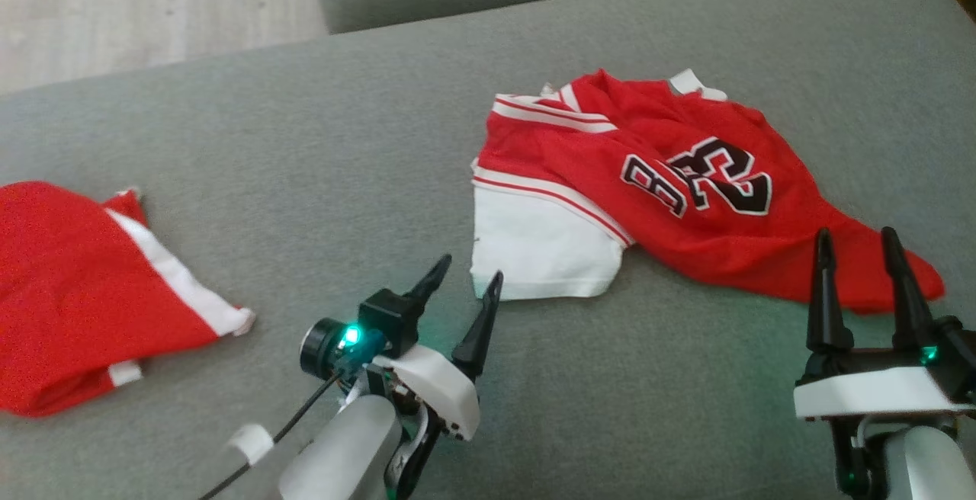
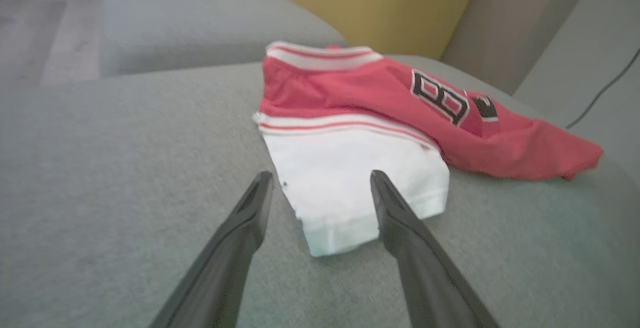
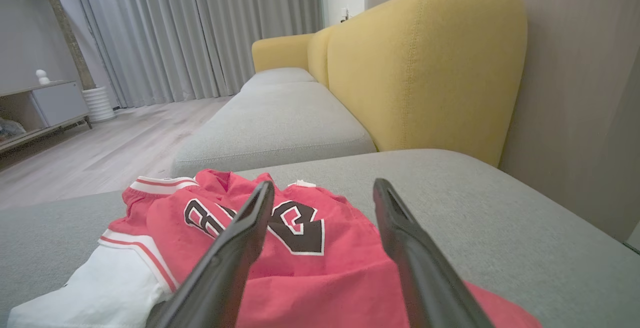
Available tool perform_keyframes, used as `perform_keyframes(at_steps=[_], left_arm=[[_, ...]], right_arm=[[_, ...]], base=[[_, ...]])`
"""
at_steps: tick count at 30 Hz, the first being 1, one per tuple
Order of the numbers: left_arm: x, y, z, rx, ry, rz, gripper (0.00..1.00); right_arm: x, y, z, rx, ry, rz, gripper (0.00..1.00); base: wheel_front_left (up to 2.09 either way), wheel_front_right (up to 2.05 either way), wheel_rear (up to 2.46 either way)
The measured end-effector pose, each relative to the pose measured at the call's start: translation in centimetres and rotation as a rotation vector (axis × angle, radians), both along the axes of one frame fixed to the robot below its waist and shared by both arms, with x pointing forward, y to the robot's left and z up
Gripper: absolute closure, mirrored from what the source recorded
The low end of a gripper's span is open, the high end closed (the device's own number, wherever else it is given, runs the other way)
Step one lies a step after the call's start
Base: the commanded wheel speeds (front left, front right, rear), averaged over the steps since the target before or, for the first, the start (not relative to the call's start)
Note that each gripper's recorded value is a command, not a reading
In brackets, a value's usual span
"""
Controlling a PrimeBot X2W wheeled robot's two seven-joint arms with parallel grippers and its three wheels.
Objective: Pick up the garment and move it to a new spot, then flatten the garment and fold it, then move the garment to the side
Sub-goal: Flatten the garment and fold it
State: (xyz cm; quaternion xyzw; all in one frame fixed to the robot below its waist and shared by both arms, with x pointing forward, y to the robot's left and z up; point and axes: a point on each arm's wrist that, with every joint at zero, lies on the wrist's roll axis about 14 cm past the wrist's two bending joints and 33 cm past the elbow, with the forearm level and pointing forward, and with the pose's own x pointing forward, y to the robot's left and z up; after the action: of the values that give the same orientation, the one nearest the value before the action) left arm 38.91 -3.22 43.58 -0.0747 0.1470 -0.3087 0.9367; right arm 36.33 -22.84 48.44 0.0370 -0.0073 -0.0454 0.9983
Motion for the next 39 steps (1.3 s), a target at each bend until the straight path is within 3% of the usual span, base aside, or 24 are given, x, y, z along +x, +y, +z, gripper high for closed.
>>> perform_keyframes(at_steps=[7,15,17,21,32,39], left_arm=[[-0.7,-1.4,-4.4,0.082,0.160,-0.075,0.00],[0.6,-2.6,-5.6,0.123,0.165,-0.104,0.00],[0.3,-3.0,-5.8,0.121,0.170,-0.129,1.00],[0.3,-3.4,-4.8,0.084,0.145,-0.134,1.00],[3.0,-2.2,1.8,-0.072,-0.057,-0.024,1.00],[3.6,-1.3,2.8,-0.108,-0.093,0.032,1.00]], right_arm=[[-0.6,-1.4,-0.8,0.009,0.027,-0.047,0.00],[-0.9,-2.7,-0.9,0.011,0.033,-0.091,0.00],[-1.1,-2.9,-1.1,0.011,0.040,-0.099,0.00],[-1.8,-3.8,-1.8,0.013,0.066,-0.128,0.00],[-5.5,-7.2,-8.3,0.080,0.274,-0.268,0.00],[-3.3,-8.2,-9.0,0.143,0.278,-0.314,0.00]], base=[[0.00,0.00,0.00],[0.00,0.00,0.00],[0.00,0.00,0.00],[0.00,0.00,0.00],[0.00,0.00,0.00],[0.00,0.00,0.00]])
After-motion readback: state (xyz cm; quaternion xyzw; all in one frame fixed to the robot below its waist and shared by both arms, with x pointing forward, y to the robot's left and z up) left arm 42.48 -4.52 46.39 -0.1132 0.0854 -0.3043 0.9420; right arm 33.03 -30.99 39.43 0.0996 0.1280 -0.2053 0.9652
